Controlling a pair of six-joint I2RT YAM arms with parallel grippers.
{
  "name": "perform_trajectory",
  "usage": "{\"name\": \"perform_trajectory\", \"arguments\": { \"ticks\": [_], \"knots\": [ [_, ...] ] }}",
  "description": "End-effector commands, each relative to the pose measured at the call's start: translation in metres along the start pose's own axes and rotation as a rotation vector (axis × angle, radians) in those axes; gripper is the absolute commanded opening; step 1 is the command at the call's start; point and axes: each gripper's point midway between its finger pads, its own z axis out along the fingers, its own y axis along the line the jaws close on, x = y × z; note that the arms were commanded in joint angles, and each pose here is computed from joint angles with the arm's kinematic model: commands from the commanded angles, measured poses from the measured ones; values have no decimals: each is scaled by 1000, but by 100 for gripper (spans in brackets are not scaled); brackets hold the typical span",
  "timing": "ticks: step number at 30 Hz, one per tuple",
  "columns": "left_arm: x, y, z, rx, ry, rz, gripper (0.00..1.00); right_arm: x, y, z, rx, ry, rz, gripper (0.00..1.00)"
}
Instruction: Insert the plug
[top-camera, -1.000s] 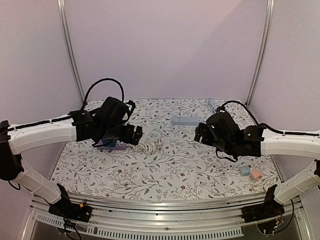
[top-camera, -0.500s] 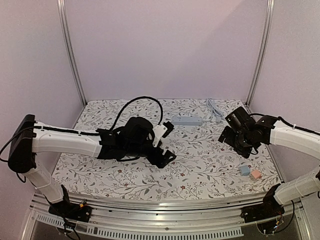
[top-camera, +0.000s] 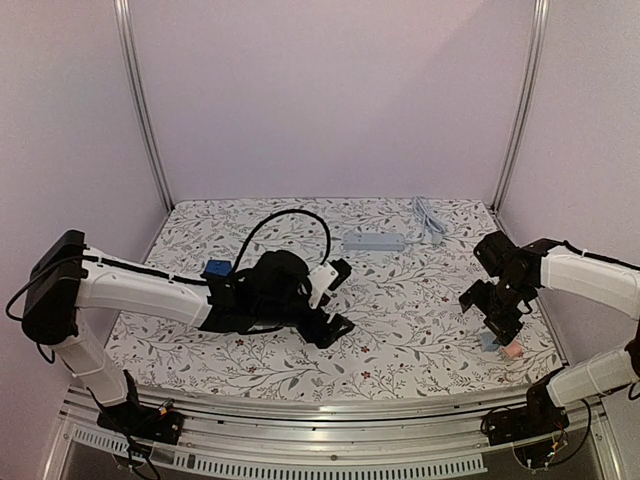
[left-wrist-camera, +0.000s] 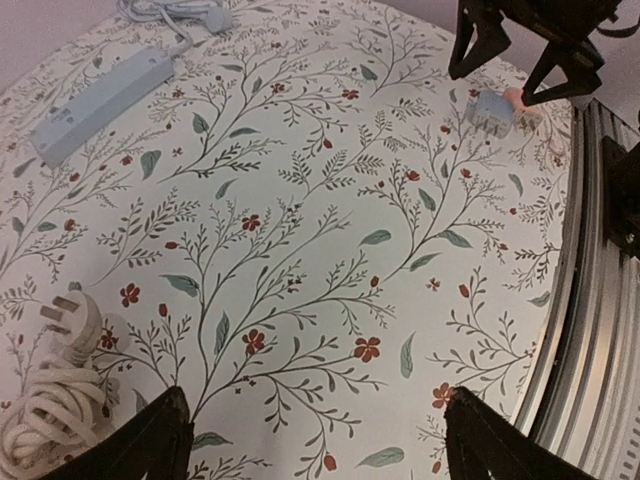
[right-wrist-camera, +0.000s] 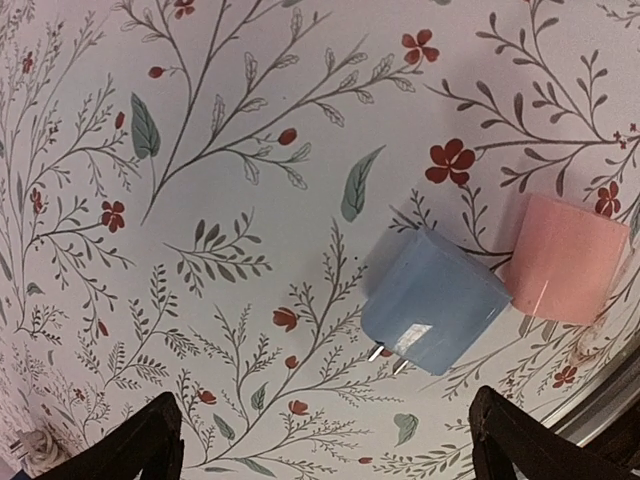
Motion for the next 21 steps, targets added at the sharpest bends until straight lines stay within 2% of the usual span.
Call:
{"name": "perform_trajectory", "arguments": {
  "ticks": [1, 7, 18, 21],
  "knots": [
    [9, -4, 1, 18, -1, 0, 87, 11, -26, 19, 92, 81, 97, 99],
    [17, -2, -3, 11, 4, 1, 86, 9, -37, 27, 126, 82, 143, 98],
    [26, -2, -1, 17, 10, -6, 84, 1, -35, 41, 112, 86, 174, 84],
    [28, -3, 0, 19, 13, -8, 84, 2, -32, 46, 106, 100, 172, 78]
  ]
}}
